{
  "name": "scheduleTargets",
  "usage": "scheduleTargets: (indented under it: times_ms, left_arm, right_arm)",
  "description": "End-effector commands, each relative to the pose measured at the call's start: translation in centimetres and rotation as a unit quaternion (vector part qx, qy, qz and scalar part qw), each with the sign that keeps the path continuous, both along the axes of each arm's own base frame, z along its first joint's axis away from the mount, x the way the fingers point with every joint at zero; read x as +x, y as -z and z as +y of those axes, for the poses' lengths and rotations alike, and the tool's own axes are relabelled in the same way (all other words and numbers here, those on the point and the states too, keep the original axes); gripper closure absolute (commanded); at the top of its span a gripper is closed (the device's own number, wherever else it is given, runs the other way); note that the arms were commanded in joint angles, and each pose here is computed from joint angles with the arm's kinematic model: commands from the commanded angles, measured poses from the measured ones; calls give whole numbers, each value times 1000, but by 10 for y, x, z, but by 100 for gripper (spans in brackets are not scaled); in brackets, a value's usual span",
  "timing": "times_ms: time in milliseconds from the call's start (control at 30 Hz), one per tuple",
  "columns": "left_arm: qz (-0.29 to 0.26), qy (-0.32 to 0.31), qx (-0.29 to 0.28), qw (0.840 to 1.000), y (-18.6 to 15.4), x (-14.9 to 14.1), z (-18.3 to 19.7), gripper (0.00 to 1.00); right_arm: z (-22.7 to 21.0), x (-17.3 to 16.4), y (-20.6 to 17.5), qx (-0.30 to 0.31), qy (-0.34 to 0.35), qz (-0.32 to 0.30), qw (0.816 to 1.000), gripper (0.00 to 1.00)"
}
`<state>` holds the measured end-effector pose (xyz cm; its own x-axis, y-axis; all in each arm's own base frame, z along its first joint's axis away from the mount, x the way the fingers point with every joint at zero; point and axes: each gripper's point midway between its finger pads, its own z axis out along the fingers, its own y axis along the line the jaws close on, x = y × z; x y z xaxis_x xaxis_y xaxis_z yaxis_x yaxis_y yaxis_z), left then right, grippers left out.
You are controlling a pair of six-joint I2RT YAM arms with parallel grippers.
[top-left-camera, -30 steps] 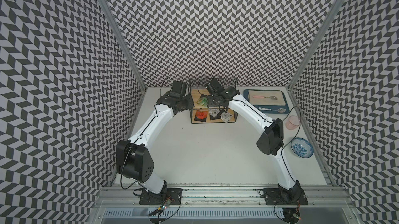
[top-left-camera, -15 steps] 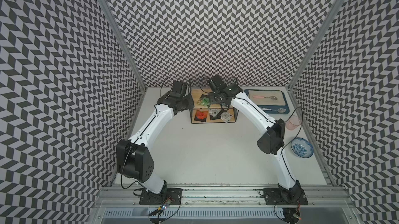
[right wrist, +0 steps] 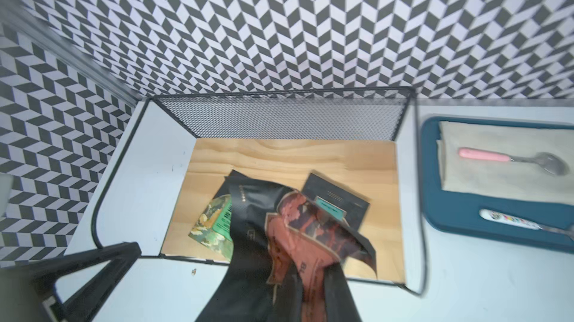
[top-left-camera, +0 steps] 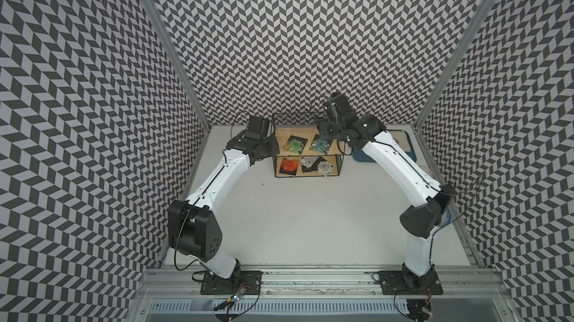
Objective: Remove the tea bags from the shelf
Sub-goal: Pick up the tea bag from the shelf, then place the tea bag at the center of the board.
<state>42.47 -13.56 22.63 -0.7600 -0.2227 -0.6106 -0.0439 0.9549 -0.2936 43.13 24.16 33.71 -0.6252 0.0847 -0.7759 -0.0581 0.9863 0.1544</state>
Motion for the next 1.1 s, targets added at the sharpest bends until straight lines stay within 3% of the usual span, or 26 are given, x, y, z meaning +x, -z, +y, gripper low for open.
scheduleTargets:
  times_ms: [0,133,300,500,600,800,900,1067]
  left_arm:
    - [-8,13,-8,1000,-4,8,-11,82]
    - [-8,15,-7,1000,-3,9,-13,82]
    - [-6,17,-7,1000,-2,8,-14,82]
    - [-6,17,-4,1000,-3,7,-12,82]
    - [-5,17,-2,1000,-2,6,-11,82]
    - [-5,17,1,1000,-3,6,-10,82]
    - [-5,17,0,1000,-2,5,-10,82]
    - [-6,16,0,1000,-3,5,-10,82]
  right_arm:
    - [-45,-11,-23,22,57,-41,997,96]
    - [-105,-33,7,49,109,-13,993,95]
    - [-167,-56,113,76,155,91,981,95]
    - [-181,-80,223,49,162,212,963,94]
    - [-184,-84,258,41,160,233,958,92]
    - [-186,-88,294,37,150,239,959,90]
    - [-186,-90,304,35,147,248,957,83]
    - [-191,-94,314,19,154,260,953,62]
